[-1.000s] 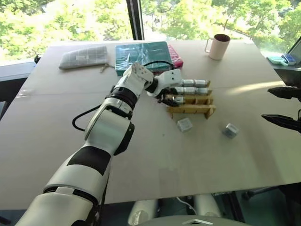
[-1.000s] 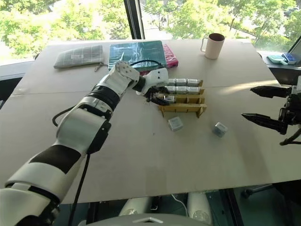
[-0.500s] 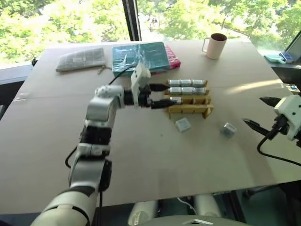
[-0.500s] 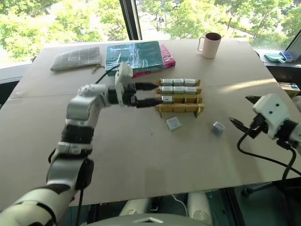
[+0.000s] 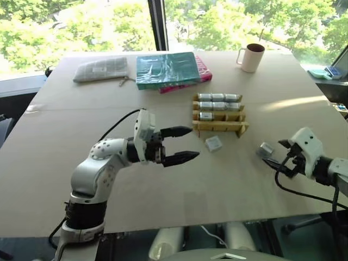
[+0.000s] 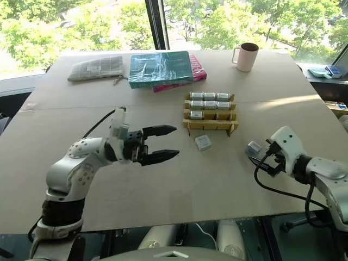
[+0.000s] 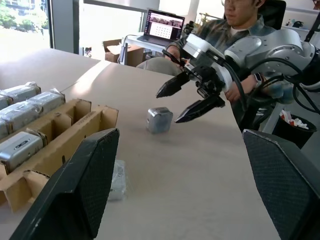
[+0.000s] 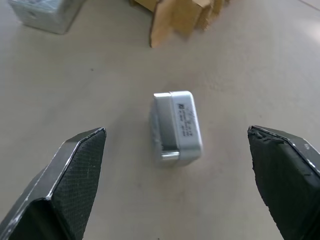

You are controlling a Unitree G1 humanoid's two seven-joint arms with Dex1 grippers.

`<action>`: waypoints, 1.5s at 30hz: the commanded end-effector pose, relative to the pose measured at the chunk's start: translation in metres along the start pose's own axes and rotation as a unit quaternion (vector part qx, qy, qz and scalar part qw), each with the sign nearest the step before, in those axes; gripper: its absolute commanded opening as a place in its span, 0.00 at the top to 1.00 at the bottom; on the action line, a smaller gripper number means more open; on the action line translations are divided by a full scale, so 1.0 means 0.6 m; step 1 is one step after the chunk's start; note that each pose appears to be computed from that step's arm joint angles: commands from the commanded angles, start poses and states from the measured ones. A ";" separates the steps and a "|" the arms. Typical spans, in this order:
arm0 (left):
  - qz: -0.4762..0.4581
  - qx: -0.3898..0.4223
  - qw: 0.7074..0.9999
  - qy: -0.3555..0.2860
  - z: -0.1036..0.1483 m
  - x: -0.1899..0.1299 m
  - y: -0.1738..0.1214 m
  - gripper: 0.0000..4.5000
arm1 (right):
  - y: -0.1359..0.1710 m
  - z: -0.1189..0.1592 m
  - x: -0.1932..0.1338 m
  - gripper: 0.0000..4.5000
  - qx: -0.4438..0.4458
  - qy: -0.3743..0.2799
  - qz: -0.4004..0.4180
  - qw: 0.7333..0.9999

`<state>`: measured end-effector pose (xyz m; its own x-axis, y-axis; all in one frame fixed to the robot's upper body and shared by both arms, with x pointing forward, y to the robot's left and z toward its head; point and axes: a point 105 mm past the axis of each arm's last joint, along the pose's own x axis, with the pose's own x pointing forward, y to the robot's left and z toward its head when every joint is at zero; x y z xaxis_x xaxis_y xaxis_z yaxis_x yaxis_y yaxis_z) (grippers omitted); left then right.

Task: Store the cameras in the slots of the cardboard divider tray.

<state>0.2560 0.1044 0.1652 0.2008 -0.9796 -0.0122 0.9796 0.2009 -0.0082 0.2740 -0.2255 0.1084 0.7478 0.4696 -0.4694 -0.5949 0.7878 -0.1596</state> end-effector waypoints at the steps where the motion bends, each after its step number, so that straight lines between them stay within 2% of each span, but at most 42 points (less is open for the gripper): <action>1: -0.002 0.022 1.000 -0.001 0.007 -0.008 -0.010 0.09 | -0.008 -0.001 0.012 0.00 0.007 0.005 0.001 1.000; 5: 0.004 0.022 1.000 -0.006 0.008 -0.005 -0.013 0.09 | -0.012 -0.006 0.028 0.00 0.012 0.009 0.007 1.000; 6: 0.005 0.021 1.000 -0.007 0.007 -0.005 -0.014 0.08 | -0.012 -0.006 0.035 0.05 0.011 0.009 0.008 1.000; 9: 0.013 0.019 1.000 -0.004 0.004 -0.007 -0.016 0.07 | -0.012 -0.008 0.045 0.31 0.006 0.008 0.014 1.000; 13: 0.030 0.016 0.999 0.000 0.001 -0.015 -0.014 0.07 | -0.010 0.001 0.044 0.76 0.000 0.004 0.029 1.000; 14: 0.033 0.015 0.999 0.001 -0.001 -0.017 -0.014 0.07 | -0.011 0.003 0.043 0.80 -0.007 0.004 0.031 0.999; 17: 0.044 0.012 0.999 0.000 -0.005 -0.020 -0.012 0.07 | 0.001 0.031 0.037 0.80 -0.044 -0.015 0.058 0.997; 22: 0.084 0.009 0.996 -0.003 -0.020 -0.031 -0.004 0.07 | 0.038 0.128 0.039 0.80 -0.153 -0.087 0.144 0.974; 26: 0.112 0.013 0.994 -0.007 -0.025 -0.036 0.003 0.07 | 0.032 0.208 0.091 0.80 -0.220 -0.126 0.169 0.953; 28: 0.119 0.017 0.993 -0.009 -0.025 -0.038 0.000 0.07 | 0.022 0.232 0.127 0.80 -0.249 -0.122 0.173 0.945; 36: 0.170 0.019 0.985 -0.017 -0.019 -0.063 -0.022 0.07 | 0.028 0.250 0.209 0.80 -0.289 -0.105 0.227 0.924; 45: 0.199 0.030 0.980 -0.010 -0.013 -0.086 -0.057 0.07 | 0.035 0.225 0.238 0.80 -0.320 -0.071 0.259 0.909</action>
<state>0.2174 0.1478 0.1401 0.5710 -0.8204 -0.0305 0.8206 0.5714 -0.0091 0.4065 -0.0867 0.1480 0.3232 0.7965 -0.5110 -0.9041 0.1003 -0.4154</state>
